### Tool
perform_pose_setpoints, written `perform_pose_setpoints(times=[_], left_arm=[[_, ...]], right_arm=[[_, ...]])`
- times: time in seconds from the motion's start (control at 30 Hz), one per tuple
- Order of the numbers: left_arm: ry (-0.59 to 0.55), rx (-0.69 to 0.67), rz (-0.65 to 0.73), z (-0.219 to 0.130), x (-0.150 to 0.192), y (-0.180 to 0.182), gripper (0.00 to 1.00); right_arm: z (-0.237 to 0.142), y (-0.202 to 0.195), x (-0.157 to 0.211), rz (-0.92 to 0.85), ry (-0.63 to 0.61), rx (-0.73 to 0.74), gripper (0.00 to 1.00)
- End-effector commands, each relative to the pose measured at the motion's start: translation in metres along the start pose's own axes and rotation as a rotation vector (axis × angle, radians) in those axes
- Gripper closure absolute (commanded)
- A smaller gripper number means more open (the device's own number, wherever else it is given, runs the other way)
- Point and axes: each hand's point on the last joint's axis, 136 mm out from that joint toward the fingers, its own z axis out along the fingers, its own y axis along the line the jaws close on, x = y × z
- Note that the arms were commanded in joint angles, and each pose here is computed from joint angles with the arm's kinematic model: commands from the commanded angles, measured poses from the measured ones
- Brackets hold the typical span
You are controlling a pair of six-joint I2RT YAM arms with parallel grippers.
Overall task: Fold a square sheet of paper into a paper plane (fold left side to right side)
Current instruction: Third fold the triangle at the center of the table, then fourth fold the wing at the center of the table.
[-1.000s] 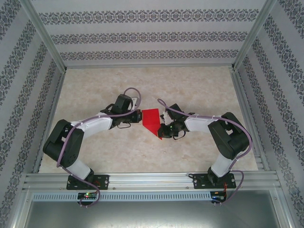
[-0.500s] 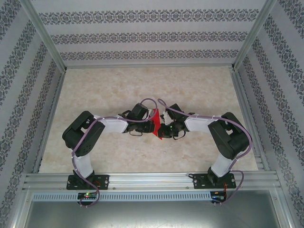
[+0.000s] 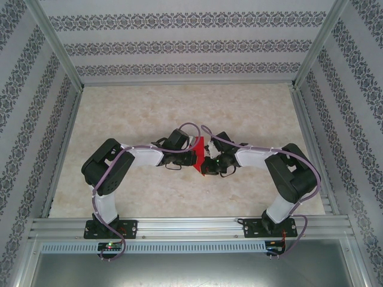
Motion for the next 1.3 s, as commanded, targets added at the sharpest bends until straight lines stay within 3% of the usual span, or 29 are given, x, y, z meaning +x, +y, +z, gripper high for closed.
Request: perform_pose_setpoints(times=[0.0,0.37,0.5,0.7,0.93,1.07,1.17,1.27], left_arm=[[0.054,-0.159,-0.008,0.014,0.021,0.041,0.98],[0.042,-0.139,-0.011,0.008,0.018,0.036,0.98],[0.018,-0.080,-0.019,-0.004,0.004,0.015,0.93],[-0.029,-0.011,-0.019,-0.040,-0.028,-0.020,0.79],[-0.083,-0.044,-0.145,-0.079,-0.039,0.003,0.61],[-0.089,-0.055,-0.224,-0.090,-0.032,0.019,0.56],[-0.085,-0.065,-0.268,-0.092,-0.026,0.026,0.53],[-0.077,-0.079,-0.298,-0.090,-0.021,0.031,0.51]], right_arm=[[-0.001,-0.038,0.051,0.121,0.149,0.132,1.00],[-0.014,-0.040,0.059,0.106,0.144,0.149,1.00],[-0.035,-0.022,0.040,0.042,0.042,0.098,1.00],[-0.072,-0.002,-0.002,-0.068,-0.180,0.054,0.72],[-0.078,0.022,-0.051,-0.145,-0.362,-0.057,0.49],[-0.060,0.045,-0.066,-0.189,-0.337,-0.165,0.45],[-0.039,0.037,-0.070,-0.183,-0.291,-0.103,0.45],[-0.025,0.027,-0.072,-0.171,-0.265,-0.055,0.53]])
